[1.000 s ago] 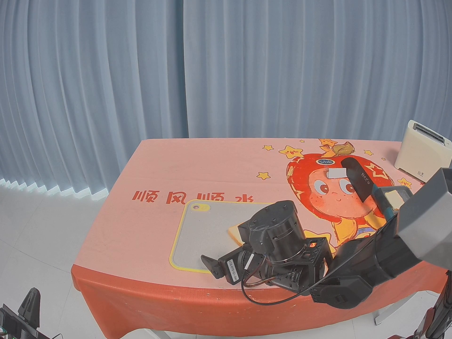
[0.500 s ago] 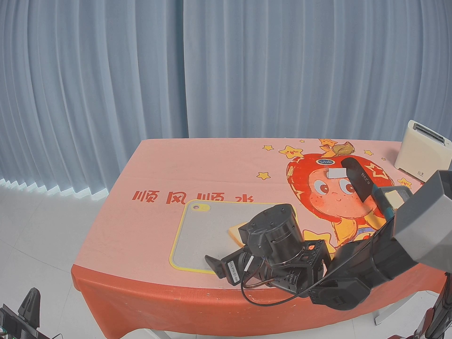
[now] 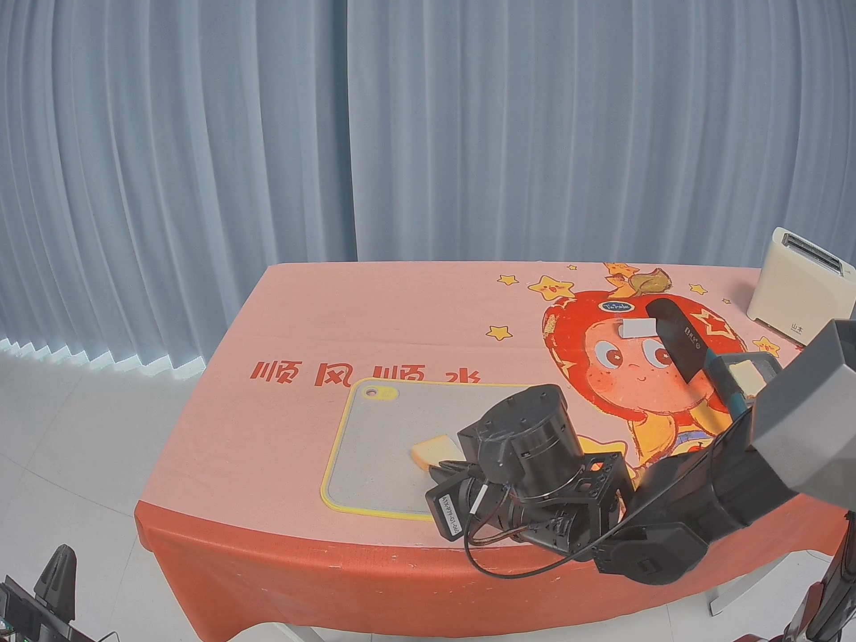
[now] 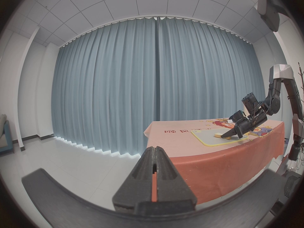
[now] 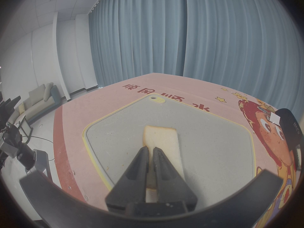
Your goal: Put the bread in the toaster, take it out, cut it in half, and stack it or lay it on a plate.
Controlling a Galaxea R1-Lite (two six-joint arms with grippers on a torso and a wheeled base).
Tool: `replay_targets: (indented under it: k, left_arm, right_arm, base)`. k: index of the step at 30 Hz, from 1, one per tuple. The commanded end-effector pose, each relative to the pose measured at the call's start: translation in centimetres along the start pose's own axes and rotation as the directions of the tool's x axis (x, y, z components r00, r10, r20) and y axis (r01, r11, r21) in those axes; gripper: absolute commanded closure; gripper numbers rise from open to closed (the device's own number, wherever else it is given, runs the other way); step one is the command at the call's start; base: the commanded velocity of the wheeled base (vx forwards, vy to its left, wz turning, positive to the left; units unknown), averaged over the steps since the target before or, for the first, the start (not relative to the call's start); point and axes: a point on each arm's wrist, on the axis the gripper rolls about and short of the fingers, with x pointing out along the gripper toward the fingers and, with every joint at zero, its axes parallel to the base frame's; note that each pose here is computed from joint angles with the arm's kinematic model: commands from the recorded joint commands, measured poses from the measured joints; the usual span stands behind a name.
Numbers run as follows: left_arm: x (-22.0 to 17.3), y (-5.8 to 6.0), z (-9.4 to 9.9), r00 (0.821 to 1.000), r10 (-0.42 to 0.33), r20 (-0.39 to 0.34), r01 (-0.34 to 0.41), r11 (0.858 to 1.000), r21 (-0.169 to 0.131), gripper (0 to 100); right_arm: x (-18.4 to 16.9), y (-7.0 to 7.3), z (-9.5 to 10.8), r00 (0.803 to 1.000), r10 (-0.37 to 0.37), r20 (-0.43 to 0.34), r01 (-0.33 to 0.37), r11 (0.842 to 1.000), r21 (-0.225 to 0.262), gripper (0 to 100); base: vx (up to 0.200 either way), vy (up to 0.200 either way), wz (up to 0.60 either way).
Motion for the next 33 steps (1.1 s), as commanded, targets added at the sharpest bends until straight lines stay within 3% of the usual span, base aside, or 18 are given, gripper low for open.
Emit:
replay_targets:
  k: [1,13,23,30,33]
  left_arm:
    - [0.1,0.0,-0.5,1.000,0.000,-0.009,0.000,1.000,0.000,100]
    - [0.1,0.0,-0.5,1.000,0.000,-0.008,0.000,1.000,-0.003,100]
    - [0.1,0.0,-0.5,1.000,0.002,-0.008,-0.002,1.000,-0.003,100]
    - [0.1,0.0,-0.5,1.000,0.002,-0.008,-0.002,1.000,-0.003,100]
    - [0.1,0.0,-0.5,1.000,0.000,-0.008,0.000,1.000,-0.003,100]
  right_arm:
    - [-0.6,-0.2,0.7,1.000,-0.001,0.025,0.001,1.000,0.008,100]
    - [-4.3,-0.9,3.6,0.990,0.011,0.141,-0.017,0.999,0.041,100]
    - [-7.8,-3.2,4.8,0.975,-0.019,0.221,-0.003,0.995,0.098,100]
    - [-9.9,-4.8,3.0,0.980,-0.045,0.195,0.005,0.980,0.198,100]
    - [-11.4,-6.1,1.5,0.983,-0.064,0.170,0.028,0.978,0.206,100]
  base:
    - [0.000,0.000,0.00]
    - [0.000,0.000,0.00]
    - [0.000,0.000,0.00]
    - [0.000,0.000,0.00]
    - [0.000,0.000,0.00]
